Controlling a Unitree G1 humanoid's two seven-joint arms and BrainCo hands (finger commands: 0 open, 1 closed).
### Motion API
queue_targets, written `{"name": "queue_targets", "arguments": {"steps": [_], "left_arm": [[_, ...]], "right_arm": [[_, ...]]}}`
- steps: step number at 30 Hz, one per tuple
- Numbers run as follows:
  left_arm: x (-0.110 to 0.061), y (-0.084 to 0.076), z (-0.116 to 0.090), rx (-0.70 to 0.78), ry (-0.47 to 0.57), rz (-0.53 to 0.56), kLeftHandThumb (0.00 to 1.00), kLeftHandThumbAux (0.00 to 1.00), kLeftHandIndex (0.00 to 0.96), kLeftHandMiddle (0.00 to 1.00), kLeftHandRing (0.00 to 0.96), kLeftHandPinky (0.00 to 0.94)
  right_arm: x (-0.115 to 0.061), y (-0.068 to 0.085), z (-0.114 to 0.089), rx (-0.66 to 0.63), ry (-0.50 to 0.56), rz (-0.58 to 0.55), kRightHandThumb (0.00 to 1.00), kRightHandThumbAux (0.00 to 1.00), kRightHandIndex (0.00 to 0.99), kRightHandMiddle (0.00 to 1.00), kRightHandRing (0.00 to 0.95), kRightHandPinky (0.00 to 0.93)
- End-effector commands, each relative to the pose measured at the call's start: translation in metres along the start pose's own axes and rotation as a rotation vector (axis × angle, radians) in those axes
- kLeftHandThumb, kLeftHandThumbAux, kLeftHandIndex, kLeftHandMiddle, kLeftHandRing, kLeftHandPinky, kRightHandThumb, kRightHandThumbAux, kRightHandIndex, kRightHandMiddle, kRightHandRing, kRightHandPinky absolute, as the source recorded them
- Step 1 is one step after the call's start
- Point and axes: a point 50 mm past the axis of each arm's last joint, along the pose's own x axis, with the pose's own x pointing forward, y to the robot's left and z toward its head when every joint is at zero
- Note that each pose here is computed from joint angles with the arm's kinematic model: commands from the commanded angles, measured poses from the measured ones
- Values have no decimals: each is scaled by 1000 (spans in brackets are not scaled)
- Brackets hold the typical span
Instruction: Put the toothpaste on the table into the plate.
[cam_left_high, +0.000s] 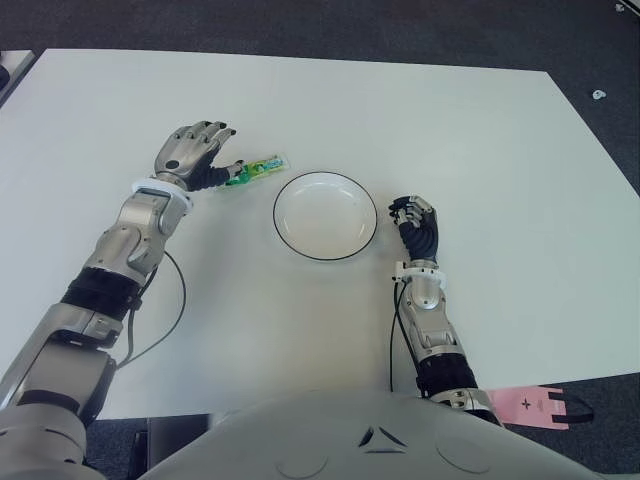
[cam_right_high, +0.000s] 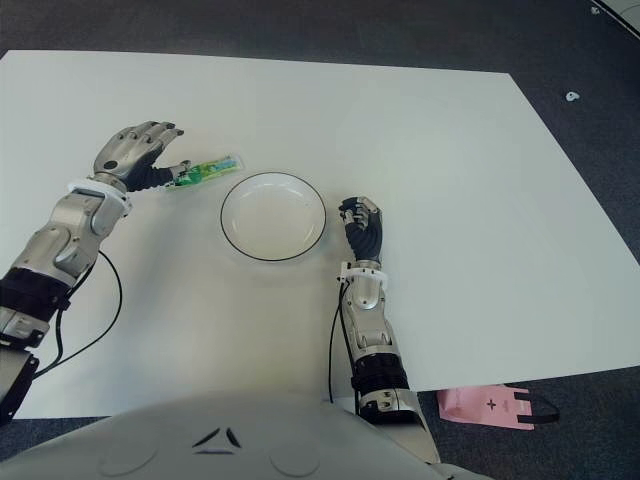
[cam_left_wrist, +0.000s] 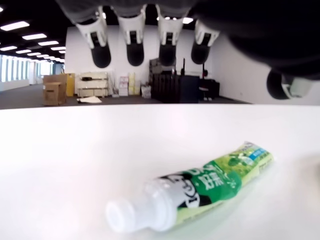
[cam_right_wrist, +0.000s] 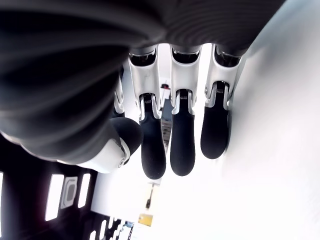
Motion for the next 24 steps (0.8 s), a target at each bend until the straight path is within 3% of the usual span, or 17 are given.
{"name": "queue_targets", "arguments": {"steps": [1, 24], "left_arm": [[6, -3, 2, 53, -44, -102, 419, 133, 0, 0, 0, 0], [26, -14, 20, 162, -247, -426, 478, 159, 0, 0, 0, 0]], "right_arm": [[-34, 0, -50, -51, 274, 25, 708, 728, 426, 498, 479, 475], [-37, 0, -52, -54, 283, 21, 709, 728, 426, 498, 484, 488]]}}
